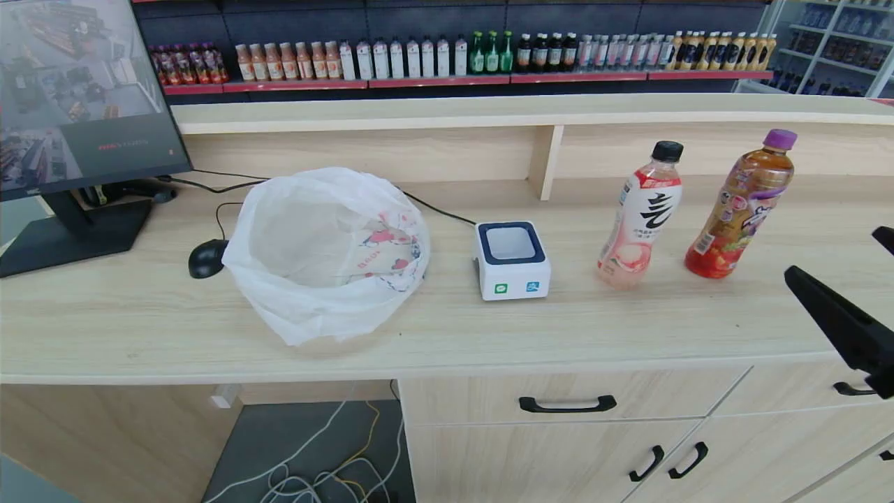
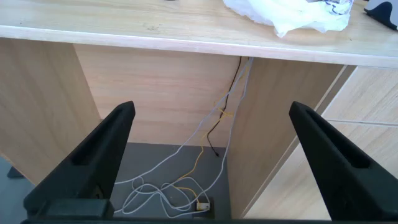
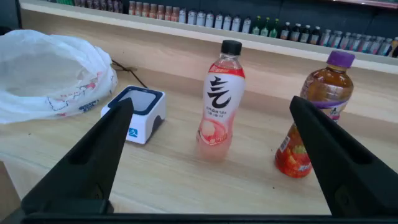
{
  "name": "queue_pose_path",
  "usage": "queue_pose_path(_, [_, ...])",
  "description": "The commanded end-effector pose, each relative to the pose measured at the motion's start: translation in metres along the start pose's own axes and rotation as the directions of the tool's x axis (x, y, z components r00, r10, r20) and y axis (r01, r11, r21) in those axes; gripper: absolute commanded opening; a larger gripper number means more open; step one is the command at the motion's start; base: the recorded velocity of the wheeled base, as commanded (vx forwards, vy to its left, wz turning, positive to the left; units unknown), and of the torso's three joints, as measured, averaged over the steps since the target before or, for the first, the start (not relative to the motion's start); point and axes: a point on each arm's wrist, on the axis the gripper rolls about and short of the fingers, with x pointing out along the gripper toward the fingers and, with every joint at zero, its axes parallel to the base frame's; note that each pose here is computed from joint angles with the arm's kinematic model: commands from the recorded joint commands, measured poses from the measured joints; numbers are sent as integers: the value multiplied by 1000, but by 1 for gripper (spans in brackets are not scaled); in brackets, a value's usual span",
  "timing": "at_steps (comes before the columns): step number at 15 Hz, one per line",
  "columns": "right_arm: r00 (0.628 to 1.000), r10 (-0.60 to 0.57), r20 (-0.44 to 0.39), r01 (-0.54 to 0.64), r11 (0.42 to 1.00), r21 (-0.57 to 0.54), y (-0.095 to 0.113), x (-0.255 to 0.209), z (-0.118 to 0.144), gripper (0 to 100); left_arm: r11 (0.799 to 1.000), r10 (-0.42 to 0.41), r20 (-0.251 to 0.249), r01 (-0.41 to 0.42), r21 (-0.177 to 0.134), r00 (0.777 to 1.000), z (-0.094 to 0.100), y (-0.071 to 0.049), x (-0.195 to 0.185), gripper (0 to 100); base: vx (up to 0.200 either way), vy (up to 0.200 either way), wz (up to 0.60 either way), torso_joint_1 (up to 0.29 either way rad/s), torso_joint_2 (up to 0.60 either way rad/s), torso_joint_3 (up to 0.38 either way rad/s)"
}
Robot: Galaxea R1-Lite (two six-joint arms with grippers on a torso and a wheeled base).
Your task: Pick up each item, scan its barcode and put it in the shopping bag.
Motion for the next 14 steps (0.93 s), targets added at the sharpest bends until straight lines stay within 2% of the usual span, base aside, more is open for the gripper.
queue_pose_path(1, [996,5,-92,-2,1000,28,-1,48,-31,100,1000,1,0,-1,-1,1000,0,0,0,100,0,0,0,0,0,0])
queue_pose_path(4, [993,-63,-102,66,997,26,-5,75,-42,100,1000,1,0,-1,-1,1000,0,0,0,100,0,0,0,0,0,0])
queue_pose_path(9, [990,-65,-123,67,998,16,-7,105,-59,100,1000,1,2,-1,-1,1000,0,0,0,100,0,0,0,0,0,0])
queue_pose_path(14, [983,-77,-169,85,996,38,-8,134,-88,100,1000,1,0,-1,-1,1000,0,0,0,100,0,0,0,0,0,0])
